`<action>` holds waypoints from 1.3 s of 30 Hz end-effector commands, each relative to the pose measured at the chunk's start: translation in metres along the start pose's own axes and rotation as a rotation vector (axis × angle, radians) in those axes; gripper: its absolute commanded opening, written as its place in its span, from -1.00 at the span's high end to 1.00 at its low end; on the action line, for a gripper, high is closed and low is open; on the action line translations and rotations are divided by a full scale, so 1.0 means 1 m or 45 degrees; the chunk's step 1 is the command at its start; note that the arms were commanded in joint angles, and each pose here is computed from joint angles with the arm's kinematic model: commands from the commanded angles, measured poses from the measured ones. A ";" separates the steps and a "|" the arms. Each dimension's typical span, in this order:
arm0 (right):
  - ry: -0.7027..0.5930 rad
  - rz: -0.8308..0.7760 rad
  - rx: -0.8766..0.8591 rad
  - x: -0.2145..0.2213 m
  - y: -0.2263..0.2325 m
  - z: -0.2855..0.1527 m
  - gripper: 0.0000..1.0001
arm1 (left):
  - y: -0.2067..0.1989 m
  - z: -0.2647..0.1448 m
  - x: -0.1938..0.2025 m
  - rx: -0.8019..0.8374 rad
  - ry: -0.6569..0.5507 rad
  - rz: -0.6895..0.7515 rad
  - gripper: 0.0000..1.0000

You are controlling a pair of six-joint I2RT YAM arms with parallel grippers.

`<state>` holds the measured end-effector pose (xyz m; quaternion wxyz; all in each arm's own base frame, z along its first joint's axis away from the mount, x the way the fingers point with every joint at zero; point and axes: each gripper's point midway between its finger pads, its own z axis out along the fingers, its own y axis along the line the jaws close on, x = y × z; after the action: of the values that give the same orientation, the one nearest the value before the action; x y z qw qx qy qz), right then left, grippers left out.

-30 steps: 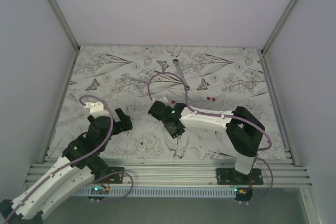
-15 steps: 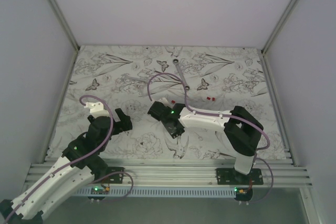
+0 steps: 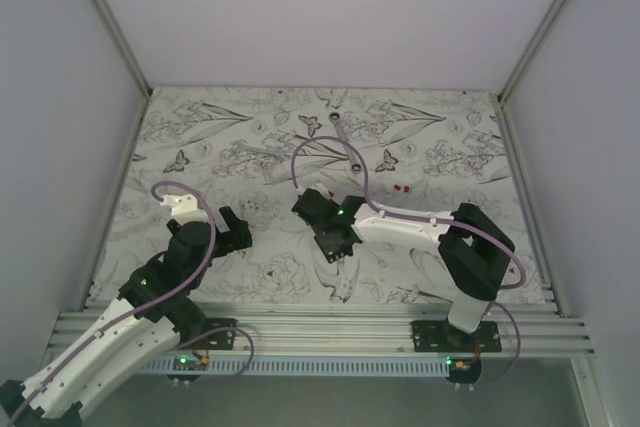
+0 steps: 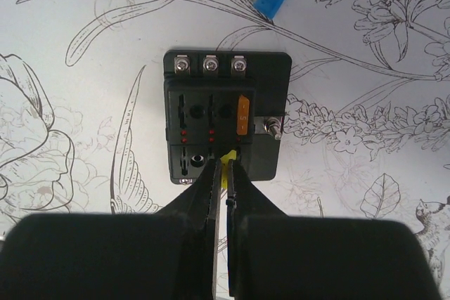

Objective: Snap on the fuse box
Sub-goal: Install the fuse at the fuse box base.

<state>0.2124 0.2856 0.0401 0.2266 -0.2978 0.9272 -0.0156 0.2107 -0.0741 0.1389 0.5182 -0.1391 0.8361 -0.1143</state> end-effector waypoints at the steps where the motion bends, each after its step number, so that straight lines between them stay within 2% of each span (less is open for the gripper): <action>1: -0.021 0.051 -0.104 0.001 -0.002 0.000 1.00 | 0.008 0.001 0.005 -0.040 0.010 0.016 -0.99; 31: -0.095 0.310 -0.602 0.023 -0.030 0.001 1.00 | 0.009 0.001 0.005 -0.042 0.007 0.018 -1.00; 39: -0.078 0.326 -0.599 0.035 -0.039 0.011 1.00 | 0.009 0.001 0.005 -0.045 0.003 0.015 -1.00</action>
<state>0.2202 0.2526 0.0400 0.1960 -0.2161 0.9212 0.2575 0.2107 -0.0741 0.1389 0.5182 -0.1391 0.8361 -0.1143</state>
